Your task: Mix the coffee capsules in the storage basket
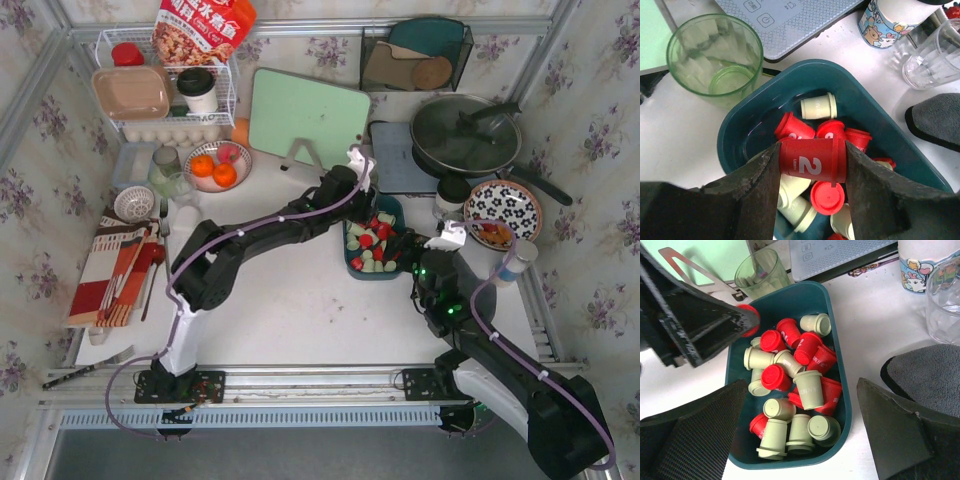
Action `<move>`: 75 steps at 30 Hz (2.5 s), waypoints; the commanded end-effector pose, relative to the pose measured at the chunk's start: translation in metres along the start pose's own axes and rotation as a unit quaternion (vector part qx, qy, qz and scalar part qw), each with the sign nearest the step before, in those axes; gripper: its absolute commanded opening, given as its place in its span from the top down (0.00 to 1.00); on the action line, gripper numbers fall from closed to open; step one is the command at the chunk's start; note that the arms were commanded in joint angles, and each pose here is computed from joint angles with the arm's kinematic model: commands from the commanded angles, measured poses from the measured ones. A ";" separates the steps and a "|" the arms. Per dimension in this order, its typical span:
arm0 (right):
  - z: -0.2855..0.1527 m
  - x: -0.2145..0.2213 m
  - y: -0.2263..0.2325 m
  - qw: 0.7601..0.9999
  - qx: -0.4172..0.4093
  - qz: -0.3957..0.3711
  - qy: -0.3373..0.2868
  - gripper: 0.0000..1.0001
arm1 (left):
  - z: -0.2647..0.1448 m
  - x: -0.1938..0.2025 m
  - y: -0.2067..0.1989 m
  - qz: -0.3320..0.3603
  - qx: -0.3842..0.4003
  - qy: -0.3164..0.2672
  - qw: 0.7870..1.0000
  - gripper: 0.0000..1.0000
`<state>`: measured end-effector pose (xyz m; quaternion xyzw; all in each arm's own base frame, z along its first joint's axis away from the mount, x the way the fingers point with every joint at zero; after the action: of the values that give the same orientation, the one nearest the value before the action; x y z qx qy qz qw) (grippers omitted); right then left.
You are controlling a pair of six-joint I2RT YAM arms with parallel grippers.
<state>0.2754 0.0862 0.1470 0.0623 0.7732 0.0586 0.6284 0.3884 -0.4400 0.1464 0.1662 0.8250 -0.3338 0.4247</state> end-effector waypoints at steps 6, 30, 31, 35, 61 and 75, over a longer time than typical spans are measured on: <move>0.000 -0.005 -0.001 1.000 0.006 0.009 -0.013 0.00 | 0.012 -0.006 -0.012 -0.002 0.019 -0.016 1.000 0.29; 0.000 -0.005 -0.003 1.000 0.011 0.012 -0.019 0.00 | -0.204 -0.033 0.028 0.009 -0.108 -0.162 0.981 0.29; -0.001 -0.005 -0.004 1.000 0.011 0.012 -0.021 0.00 | -0.216 -0.030 0.031 0.007 -0.115 -0.167 0.979 0.29; -0.004 -0.009 -0.008 0.999 0.018 0.021 -0.038 0.00 | -0.260 -0.008 0.058 0.003 -0.172 -0.171 0.970 0.28; -0.018 -0.015 -0.056 0.971 0.104 -0.164 -0.138 0.00 | -0.446 0.098 0.193 -0.194 -0.493 -0.380 0.759 0.01; 0.006 0.004 -0.060 0.951 0.122 -0.257 -0.120 0.00 | -0.403 0.082 0.168 -0.127 -0.442 -0.263 0.848 0.01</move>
<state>0.2650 0.0248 0.1078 -0.0587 0.7219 -0.1958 0.6611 0.1932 -0.0301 0.1757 -0.2614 0.7448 0.0014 0.6139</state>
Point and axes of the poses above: each gripper's point midway between its finger pads, its own z axis out along the fingers, its own y axis along the line the jaws close on, x = y × z, the point moved 3 cm from there along -z, back along the fingers, and after that the axes turned 15 degrees about -z, right-handed, at the moved point
